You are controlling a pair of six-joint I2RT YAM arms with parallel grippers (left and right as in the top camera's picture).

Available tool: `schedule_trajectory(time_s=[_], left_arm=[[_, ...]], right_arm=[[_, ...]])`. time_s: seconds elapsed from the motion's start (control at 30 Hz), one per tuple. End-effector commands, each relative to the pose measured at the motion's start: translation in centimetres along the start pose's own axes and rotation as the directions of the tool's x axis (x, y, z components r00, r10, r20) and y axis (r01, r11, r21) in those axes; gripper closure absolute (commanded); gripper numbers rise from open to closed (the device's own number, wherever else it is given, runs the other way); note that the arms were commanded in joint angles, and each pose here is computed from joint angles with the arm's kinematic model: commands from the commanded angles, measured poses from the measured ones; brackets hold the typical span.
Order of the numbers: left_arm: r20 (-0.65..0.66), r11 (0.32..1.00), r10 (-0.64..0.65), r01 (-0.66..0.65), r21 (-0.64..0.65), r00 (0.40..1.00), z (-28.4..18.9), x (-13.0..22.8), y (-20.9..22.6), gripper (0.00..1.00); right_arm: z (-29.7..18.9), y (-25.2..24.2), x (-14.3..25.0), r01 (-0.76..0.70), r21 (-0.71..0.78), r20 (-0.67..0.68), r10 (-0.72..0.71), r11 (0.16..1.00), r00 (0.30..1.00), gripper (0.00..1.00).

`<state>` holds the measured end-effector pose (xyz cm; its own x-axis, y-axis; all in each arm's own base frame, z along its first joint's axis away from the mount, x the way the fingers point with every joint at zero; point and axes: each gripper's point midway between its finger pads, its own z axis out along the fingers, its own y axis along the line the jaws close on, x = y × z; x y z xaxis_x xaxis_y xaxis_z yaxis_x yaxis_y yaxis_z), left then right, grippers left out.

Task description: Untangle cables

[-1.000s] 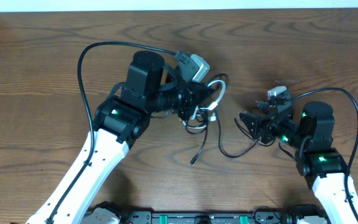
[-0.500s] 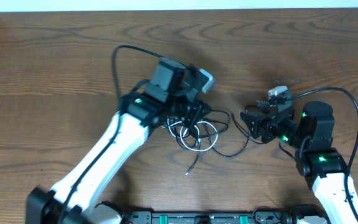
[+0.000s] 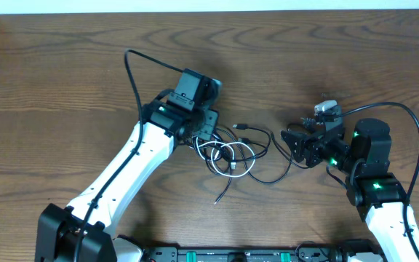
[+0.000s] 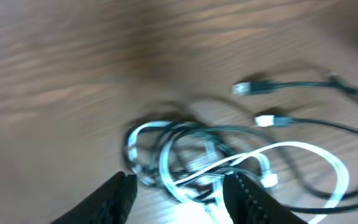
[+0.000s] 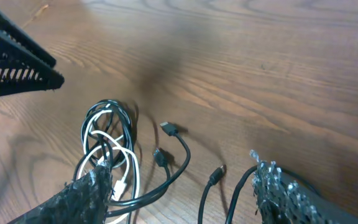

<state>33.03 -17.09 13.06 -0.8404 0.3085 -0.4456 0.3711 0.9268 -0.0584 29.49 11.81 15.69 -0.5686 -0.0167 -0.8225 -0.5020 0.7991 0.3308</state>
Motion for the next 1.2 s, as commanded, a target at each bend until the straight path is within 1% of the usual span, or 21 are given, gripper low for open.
schedule_trajectory(time_s=[0.0,0.03,0.07,0.17,0.33,0.6,0.77,0.97,1.0,1.07,1.1,1.13,1.17], left_arm=[[0.001,0.991,-0.049,0.049,-0.123,0.999,-0.6,0.1,2.8,0.44],[-0.012,0.991,-0.049,0.047,-0.126,0.999,-0.4,0.4,2.9,0.41],[-0.020,0.991,-0.048,0.045,-0.127,0.999,-0.2,0.5,2.9,0.40],[-0.046,0.991,-0.049,0.043,-0.130,0.998,0.6,0.9,2.9,0.40],[-0.142,0.989,-0.052,0.032,-0.142,0.988,3.4,2.5,3.1,0.39],[-0.295,0.987,-0.059,0.012,-0.159,0.954,7.9,5.7,3.5,0.39],[-0.333,0.988,-0.061,0.011,-0.151,0.941,9.4,6.6,3.4,0.39],[-0.338,0.988,-0.061,0.010,-0.152,0.939,9.6,6.7,3.4,0.41],[-0.339,0.988,-0.061,0.010,-0.151,0.939,9.6,6.7,3.4,0.50],[-0.341,0.991,-0.061,0.017,-0.131,0.938,9.7,6.7,3.0,0.62],[-0.339,0.993,-0.061,0.021,-0.120,0.939,9.7,6.7,2.8,0.68],[-0.336,0.994,-0.061,0.027,-0.104,0.940,9.8,6.6,2.5,0.71],[-0.333,0.995,-0.061,0.030,-0.097,0.941,9.8,6.5,2.4,0.76]], right_arm=[[-0.1,-0.2,-0.4,-0.008,0.008,0.007,0.008,1.000,1.000,0.27],[-0.1,-0.3,-0.4,-0.008,0.014,0.008,0.008,1.000,1.000,0.26],[-0.1,-0.4,-0.4,-0.009,0.023,0.008,0.009,1.000,1.000,0.26],[-0.1,-0.4,-0.3,-0.011,0.022,0.004,0.011,1.000,1.000,0.24],[-0.1,-0.5,-0.2,-0.013,0.026,0.001,0.013,1.000,1.000,0.22],[-0.1,-0.6,-0.2,-0.014,0.034,-0.001,0.014,0.999,1.000,0.20],[-0.1,-0.6,-0.1,-0.016,0.034,-0.005,0.016,0.999,1.000,0.20],[-0.1,-0.6,-0.1,-0.015,0.034,-0.002,0.015,0.999,1.000,0.20],[-0.1,-0.6,-0.1,-0.015,0.033,-0.003,0.016,0.999,1.000,0.20],[-0.1,-0.6,-0.1,-0.015,0.034,-0.003,0.015,0.999,1.000,0.20],[-0.1,-0.6,-0.1,-0.014,0.034,-0.002,0.015,0.999,1.000,0.20],[-0.1,-0.6,-0.1,-0.015,0.034,-0.002,0.015,0.999,1.000,0.20],[-0.1,-0.6,-0.1,-0.015,0.034,-0.003,0.016,0.999,1.000,0.20]])
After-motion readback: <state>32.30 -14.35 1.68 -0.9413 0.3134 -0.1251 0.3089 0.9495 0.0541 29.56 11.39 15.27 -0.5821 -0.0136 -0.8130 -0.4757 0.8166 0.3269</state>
